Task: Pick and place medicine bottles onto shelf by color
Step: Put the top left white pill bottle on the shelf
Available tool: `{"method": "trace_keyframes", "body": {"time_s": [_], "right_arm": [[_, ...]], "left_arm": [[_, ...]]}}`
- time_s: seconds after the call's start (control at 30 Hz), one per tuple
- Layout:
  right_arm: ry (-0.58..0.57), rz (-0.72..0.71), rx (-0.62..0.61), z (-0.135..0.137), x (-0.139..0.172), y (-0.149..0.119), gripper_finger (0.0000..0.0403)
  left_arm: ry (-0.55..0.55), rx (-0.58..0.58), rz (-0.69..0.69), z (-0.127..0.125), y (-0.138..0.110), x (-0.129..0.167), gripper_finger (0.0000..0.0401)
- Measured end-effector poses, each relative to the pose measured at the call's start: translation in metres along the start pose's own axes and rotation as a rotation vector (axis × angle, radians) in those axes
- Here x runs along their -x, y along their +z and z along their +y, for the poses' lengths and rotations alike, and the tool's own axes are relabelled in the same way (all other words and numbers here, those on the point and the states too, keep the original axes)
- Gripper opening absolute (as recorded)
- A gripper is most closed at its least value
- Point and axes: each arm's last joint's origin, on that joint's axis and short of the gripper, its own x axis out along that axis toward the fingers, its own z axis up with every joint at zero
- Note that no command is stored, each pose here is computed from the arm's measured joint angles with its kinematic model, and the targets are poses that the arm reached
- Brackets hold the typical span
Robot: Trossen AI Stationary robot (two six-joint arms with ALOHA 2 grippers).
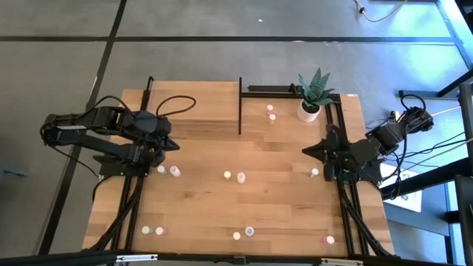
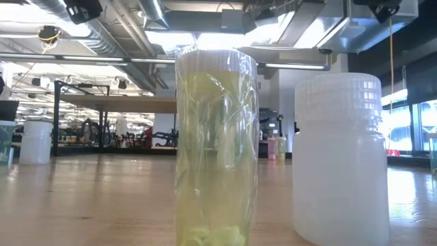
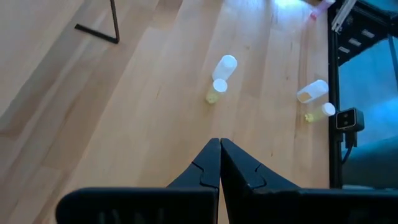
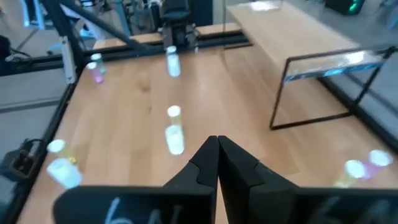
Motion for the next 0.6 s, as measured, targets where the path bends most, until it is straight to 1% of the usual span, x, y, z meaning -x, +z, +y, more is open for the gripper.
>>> {"method": "trace_keyframes", "body": {"time_s": [0.1, 0.23, 0.37, 0.47, 0.6], "right_arm": [[0.024, 0.013, -0.027, 0.001, -0.001, 0.0, 0.0012], [0.023, 0.016, -0.025, 0.001, -0.001, -0.001, 0.0012], [0.023, 0.014, -0.026, 0.001, -0.001, 0.0, 0.0012], [0.023, 0.013, -0.026, 0.001, -0.001, 0.0, 0.0012], [0.024, 0.013, -0.024, 0.001, -0.001, 0.0, 0.0012]], "left_arm": [[-0.006, 0.017, 0.04, 0.0, -0.004, 0.0, 0.0], [0.005, 0.018, 0.092, -0.001, -0.008, -0.002, 0.0], [0.02, 0.084, 0.111, -0.002, -0.008, -0.005, 0.0002], [0.034, 0.108, 0.138, -0.001, -0.008, -0.007, 0.0015], [0.08, 0.183, 0.176, 0.0, -0.01, -0.011, 0.0051]]}}
